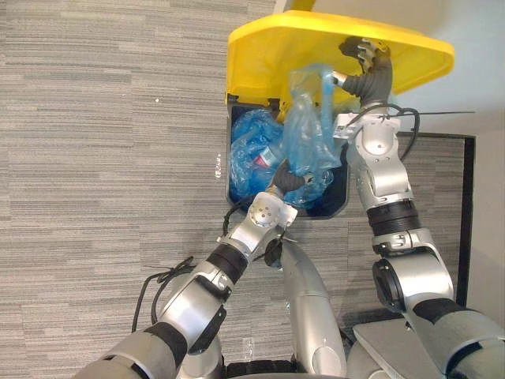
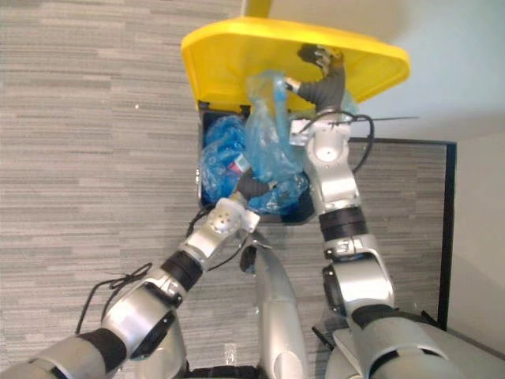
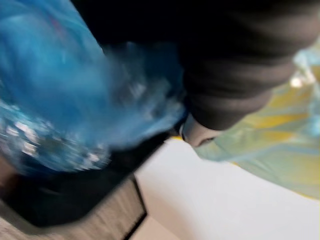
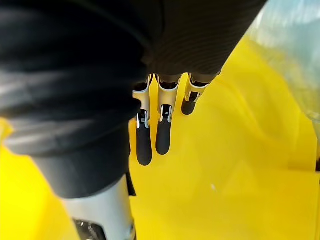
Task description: Gather rubbish on tea table into small bin, then transfer packed bag to large trash can.
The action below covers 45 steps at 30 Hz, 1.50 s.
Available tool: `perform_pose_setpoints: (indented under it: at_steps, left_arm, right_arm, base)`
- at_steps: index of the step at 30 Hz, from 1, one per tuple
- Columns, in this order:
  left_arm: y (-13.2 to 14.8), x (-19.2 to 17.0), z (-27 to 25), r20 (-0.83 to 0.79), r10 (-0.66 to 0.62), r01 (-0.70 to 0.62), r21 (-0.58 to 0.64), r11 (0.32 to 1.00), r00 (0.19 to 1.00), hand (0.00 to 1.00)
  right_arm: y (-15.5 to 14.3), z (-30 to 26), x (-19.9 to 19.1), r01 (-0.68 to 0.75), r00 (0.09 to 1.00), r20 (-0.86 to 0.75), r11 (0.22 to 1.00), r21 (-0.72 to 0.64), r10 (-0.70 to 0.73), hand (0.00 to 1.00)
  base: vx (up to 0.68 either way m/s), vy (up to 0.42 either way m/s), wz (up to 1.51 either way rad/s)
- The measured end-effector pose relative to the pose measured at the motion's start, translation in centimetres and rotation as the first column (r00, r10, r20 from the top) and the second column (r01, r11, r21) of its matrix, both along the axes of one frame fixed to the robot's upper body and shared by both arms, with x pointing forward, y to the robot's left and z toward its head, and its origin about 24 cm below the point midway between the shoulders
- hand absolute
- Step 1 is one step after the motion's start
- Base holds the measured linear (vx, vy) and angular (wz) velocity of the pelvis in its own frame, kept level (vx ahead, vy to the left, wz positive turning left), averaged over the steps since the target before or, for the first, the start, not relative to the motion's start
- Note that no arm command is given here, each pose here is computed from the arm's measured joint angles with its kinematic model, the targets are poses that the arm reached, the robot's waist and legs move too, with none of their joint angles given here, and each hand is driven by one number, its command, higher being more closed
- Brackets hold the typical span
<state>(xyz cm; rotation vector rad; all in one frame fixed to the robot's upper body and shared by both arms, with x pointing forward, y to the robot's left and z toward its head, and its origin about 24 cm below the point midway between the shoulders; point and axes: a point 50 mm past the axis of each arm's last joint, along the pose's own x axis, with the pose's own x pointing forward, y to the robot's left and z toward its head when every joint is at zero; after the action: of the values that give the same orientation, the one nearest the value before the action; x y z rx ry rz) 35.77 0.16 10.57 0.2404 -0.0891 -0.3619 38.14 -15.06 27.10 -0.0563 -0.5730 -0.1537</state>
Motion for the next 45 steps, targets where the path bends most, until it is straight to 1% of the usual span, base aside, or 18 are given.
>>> perform_pose_setpoints:
  at_steps: [4,7,8,13,15,18,23,26,28,29,31,32,34,35,37,38,42,45]
  left_arm:
    - [1.9,0.8,-1.2,-0.035,0.092,-0.089,0.069,0.994,0.995,0.0]
    - [2.6,1.1,-1.6,-0.031,0.116,-0.111,0.141,0.984,0.993,0.0]
    - [3.1,1.3,-2.0,-0.032,0.136,-0.127,0.21,0.97,0.99,0.0]
    - [3.8,1.6,-2.3,0.021,0.126,-0.124,0.402,0.907,0.992,0.0]
    - [3.7,1.6,-2.2,0.038,0.101,-0.108,0.447,0.888,0.994,0.0]
    - [3.6,1.6,-2.1,0.046,0.098,-0.109,0.461,0.881,0.994,0.0]
    - [3.8,1.8,-1.5,0.072,0.122,-0.141,0.43,0.892,0.99,0.0]
    - [3.8,1.9,0.3,0.13,0.138,-0.176,0.352,0.919,0.982,0.0]
    - [4.3,1.7,0.9,0.134,0.178,-0.207,0.252,0.945,0.975,0.0]
    - [4.4,1.7,1.0,0.135,0.187,-0.215,0.233,0.948,0.973,0.0]
    - [4.9,1.0,1.1,0.131,0.223,-0.238,0.113,0.965,0.966,0.0]
    - [5.0,0.8,1.0,0.128,0.228,-0.24,0.091,0.966,0.965,0.0]
    - [6.0,0.3,0.7,0.109,0.263,-0.265,0.01,0.964,0.959,0.0]
    - [7.5,-0.2,-0.1,0.08,0.304,-0.303,-0.034,0.953,0.949,0.0]
    - [8.4,-0.6,-0.7,0.063,0.323,-0.32,-0.048,0.946,0.944,0.0]
    - [9.5,-1.1,-1.4,0.042,0.348,-0.346,-0.062,0.936,0.936,0.0]
    - [12.9,-2.9,-3.6,0.007,0.385,-0.384,-0.033,0.923,0.923,0.0]
    - [14.8,-4.1,-5.5,-0.053,0.421,-0.422,-0.02,0.906,0.906,0.0]
  right_arm:
    - [1.1,0.2,0.0,-0.031,1.0,0.004,0.999,-0.036,0.031,0.0]
    - [1.6,0.4,0.0,-0.049,0.999,0.007,0.997,-0.059,0.049,0.0]
    - [2.0,0.6,0.0,-0.061,0.998,0.011,0.995,-0.073,0.062,0.0]
    - [3.1,1.6,-0.1,-0.104,0.994,0.029,0.988,-0.118,0.108,0.0]
    - [3.5,1.8,-0.1,-0.122,0.991,0.032,0.983,-0.139,0.127,0.0]
    - [4.1,2.0,-0.2,-0.14,0.988,0.036,0.976,-0.165,0.148,0.0]
    - [4.3,2.3,-0.3,-0.153,0.985,0.048,0.971,-0.182,0.164,0.0]
    - [3.9,2.1,-0.3,-0.141,0.987,0.043,0.971,-0.193,0.152,0.0]
    - [3.3,0.6,-0.1,-0.132,0.991,0.003,0.972,-0.193,0.136,0.0]
    - [3.2,0.3,-0.1,-0.131,0.991,-0.004,0.973,-0.192,0.133,0.0]
    - [1.8,-1.7,-0.1,-0.107,0.994,-0.048,0.979,-0.174,0.1,0.0]
    - [1.5,-2.0,-0.2,-0.102,0.994,-0.055,0.979,-0.176,0.094,0.0]
    - [0.7,-3.2,-0.5,-0.09,0.994,-0.075,0.978,-0.187,0.077,0.0]
    - [-0.4,-4.7,-0.7,-0.069,0.993,-0.111,0.982,-0.177,0.049,0.0]
    - [-1.2,-5.5,-1.0,-0.046,0.992,-0.125,0.983,-0.177,0.024,0.0]
    - [-2.1,-6.3,-1.2,-0.026,0.989,-0.145,0.985,-0.168,0.001,0.0]
    - [-4.2,-8.8,-1.9,0.017,0.975,-0.215,0.987,-0.16,-0.051,0.0]
    - [-4.8,-11.1,-2.6,0.013,0.959,-0.277,0.984,-0.175,-0.062,0.0]
  base:
    - [-0.01,-0.005,-0.04]
    - [0.0,0.0,0.0]
    - [0.0,0.0,0.0]
    - [0.0,-0.038,-0.02]
    - [0.01,-0.042,-0.04]
    - [0.01,-0.024,-0.02]
    - [0.0,-0.045,0.01]
    - [0.0,-0.04,0.05]
    - [-0.01,-0.023,0.09]
    - [-0.01,-0.012,0.14]
    - [-0.02,-0.003,0.13]
    - [-0.02,0.0,0.12]
    - [-0.01,-0.007,0.1]
    - [-0.01,-0.028,0.1]
    - [-0.01,-0.034,0.12]
    - [-0.01,-0.026,0.16]
    - [-0.02,-0.023,0.09]
    - [-0.01,-0.038,0.12]
